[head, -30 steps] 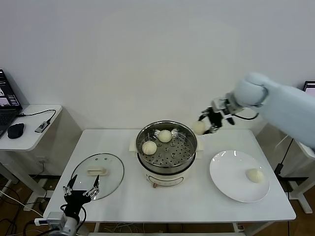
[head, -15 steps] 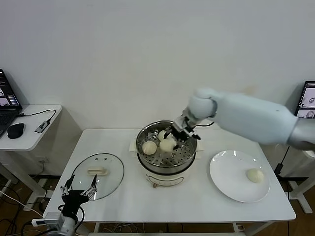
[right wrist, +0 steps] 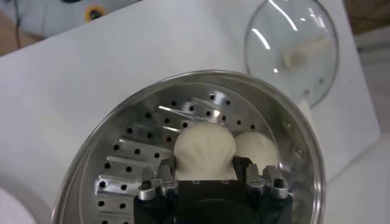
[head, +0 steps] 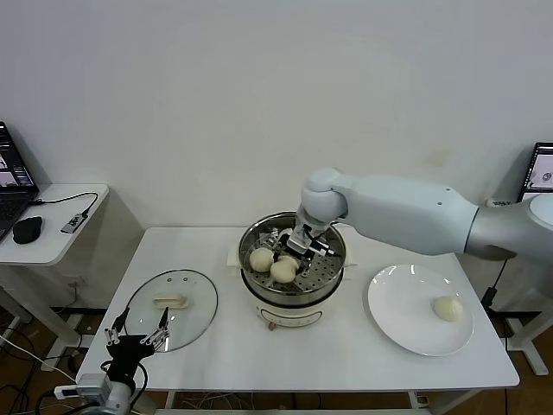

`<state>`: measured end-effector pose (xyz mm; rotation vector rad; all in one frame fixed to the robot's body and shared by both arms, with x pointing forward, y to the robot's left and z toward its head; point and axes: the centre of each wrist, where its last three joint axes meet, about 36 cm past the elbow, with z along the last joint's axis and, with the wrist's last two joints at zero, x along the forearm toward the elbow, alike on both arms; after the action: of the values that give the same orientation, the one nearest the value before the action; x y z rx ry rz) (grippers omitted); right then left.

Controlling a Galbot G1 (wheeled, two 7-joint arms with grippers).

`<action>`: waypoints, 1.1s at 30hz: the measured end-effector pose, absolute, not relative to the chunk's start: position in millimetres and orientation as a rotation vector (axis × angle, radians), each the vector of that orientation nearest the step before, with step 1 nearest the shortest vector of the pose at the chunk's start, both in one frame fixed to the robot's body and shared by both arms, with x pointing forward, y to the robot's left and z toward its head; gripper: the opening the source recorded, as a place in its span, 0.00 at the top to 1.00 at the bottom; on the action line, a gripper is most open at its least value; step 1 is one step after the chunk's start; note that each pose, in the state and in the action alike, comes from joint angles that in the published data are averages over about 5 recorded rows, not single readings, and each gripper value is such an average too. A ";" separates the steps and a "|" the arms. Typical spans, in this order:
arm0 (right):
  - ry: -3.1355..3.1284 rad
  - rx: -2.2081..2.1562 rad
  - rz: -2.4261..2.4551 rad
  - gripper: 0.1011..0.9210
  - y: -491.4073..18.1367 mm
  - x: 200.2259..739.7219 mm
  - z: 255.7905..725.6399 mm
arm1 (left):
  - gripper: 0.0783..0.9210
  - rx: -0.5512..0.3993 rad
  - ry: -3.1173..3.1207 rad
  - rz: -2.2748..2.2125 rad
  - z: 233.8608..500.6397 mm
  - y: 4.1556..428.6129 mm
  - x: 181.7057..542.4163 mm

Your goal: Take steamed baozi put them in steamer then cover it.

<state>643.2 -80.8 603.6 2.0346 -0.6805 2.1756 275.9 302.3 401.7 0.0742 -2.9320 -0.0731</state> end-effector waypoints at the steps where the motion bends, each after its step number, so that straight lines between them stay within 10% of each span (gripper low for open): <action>1: -0.665 2.039 2.178 0.41 -80.6 642.7 602.1 | 0.12 0.074 -2.932 -0.072 401.5 302.0 275.9; 11: -0.578 2.079 2.194 0.39 -78.2 640.2 592.7 | 0.12 0.074 -2.929 -0.066 400.1 300.8 276.1; 20: -0.600 2.062 2.216 0.14 -83.3 642.8 604.8 | 0.12 0.071 -2.930 -0.071 400.3 301.5 276.9; 33: -0.900 1.816 2.151 0.12 -133.1 649.6 658.4 | 0.12 0.057 -2.937 -0.094 403.3 304.0 280.2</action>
<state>649.6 -133.1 658.4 1.8161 -0.9000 2.1507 280.2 304.0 403.3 0.0573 -2.9374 -0.0943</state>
